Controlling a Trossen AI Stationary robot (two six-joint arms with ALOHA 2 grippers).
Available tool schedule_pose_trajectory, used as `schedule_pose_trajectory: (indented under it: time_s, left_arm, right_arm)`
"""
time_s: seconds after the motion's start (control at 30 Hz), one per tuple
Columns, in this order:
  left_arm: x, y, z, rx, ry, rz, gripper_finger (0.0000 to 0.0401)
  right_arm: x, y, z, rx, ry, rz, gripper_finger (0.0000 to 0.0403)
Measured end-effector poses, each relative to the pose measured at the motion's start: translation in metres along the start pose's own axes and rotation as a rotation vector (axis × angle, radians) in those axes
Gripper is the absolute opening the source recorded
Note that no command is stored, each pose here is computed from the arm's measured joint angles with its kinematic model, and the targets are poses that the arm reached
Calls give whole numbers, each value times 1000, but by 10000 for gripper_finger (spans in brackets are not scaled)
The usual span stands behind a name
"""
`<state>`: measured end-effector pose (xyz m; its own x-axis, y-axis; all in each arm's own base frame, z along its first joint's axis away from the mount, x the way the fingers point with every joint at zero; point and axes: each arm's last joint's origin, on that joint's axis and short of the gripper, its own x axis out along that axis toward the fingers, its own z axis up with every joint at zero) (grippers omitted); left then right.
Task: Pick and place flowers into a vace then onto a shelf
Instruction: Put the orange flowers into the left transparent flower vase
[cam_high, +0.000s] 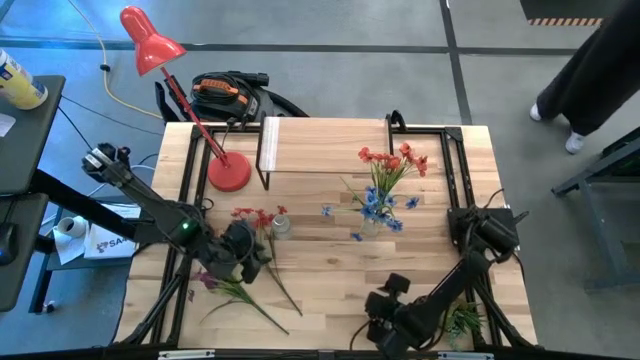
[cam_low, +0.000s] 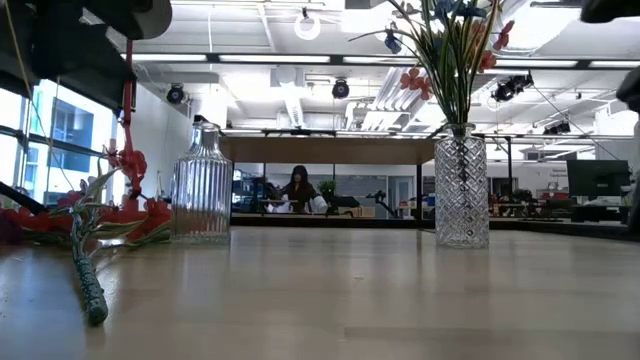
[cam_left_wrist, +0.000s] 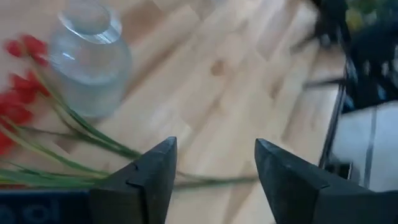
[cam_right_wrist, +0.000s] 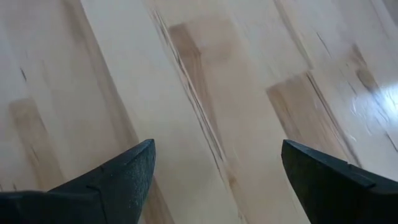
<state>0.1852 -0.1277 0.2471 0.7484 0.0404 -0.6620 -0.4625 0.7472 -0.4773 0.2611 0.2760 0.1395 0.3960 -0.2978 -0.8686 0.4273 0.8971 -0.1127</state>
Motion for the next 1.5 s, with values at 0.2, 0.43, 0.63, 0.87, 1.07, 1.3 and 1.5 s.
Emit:
schedule_pose_trajectory:
  time_s: [0.2, 0.43, 0.63, 0.87, 1.07, 1.3, 1.5]
  left_arm:
    - [1, -21, -33, 359, 116, -151, 192]
    - [21, -40, -50, 594, 251, -115, 190]
    - [37, -48, -58, 793, 338, 56, 251]
    - [55, -57, -56, 1049, 320, 73, 298]
    - [73, -46, -28, 1134, 370, 87, 287]
    - [86, -35, -11, 1237, 476, -27, 251]
    - [95, -19, -25, 1408, 524, -114, 245]
  right_arm:
    - [-2, 0, -4, -44, 0, -7, 335]
    - [-2, -1, -4, -136, 13, -17, 332]
    - [-1, -2, -4, -157, 39, -18, 332]
    - [-1, -3, -4, -160, 37, -19, 329]
    - [0, -3, -2, -142, 40, -20, 328]
    - [5, -5, 6, -92, 64, -15, 327]
    - [11, -10, 17, -21, 68, -30, 327]
